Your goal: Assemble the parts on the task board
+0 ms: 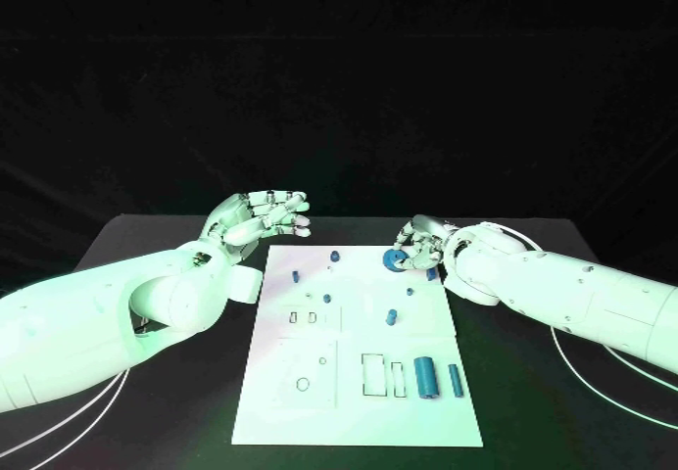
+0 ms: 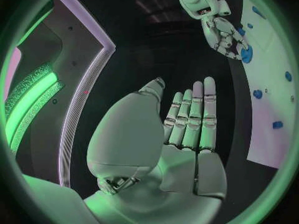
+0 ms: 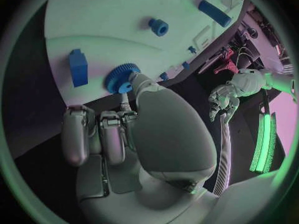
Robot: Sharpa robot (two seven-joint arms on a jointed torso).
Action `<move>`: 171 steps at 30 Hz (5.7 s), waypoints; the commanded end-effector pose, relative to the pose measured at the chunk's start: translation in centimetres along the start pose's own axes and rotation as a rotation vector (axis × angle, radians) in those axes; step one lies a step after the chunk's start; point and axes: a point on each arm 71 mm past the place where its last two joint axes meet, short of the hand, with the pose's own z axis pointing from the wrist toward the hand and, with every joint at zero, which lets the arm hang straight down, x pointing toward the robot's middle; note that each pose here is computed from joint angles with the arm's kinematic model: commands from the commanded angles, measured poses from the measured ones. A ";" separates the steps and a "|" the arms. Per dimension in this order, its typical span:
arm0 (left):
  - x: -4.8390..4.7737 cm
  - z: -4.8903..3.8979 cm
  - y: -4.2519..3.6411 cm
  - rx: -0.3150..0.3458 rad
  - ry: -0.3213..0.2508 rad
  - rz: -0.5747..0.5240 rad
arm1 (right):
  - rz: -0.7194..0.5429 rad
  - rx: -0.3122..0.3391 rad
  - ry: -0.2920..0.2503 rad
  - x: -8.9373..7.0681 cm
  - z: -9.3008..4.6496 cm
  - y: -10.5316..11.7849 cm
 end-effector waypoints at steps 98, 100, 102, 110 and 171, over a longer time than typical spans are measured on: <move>0.74 0.19 -0.04 0.002 0.037 -0.011 | -0.171 -0.283 -0.151 6.3 0.0 10.8; 0.51 0.13 -0.06 0.002 0.032 -0.008 | -0.134 -0.304 -0.209 5.5 -0.7 10.4; 0.31 0.09 -0.09 0.002 0.027 -0.005 | -0.100 -0.323 -0.252 4.7 -1.4 10.1; -0.31 -0.08 -0.15 0.002 0.014 0.001 | 0.009 -0.305 -0.229 0.6 -4.1 6.7; -1.06 0.08 0.08 -0.002 0.002 0.006 | 0.138 -0.165 0.016 1.5 -4.2 -7.0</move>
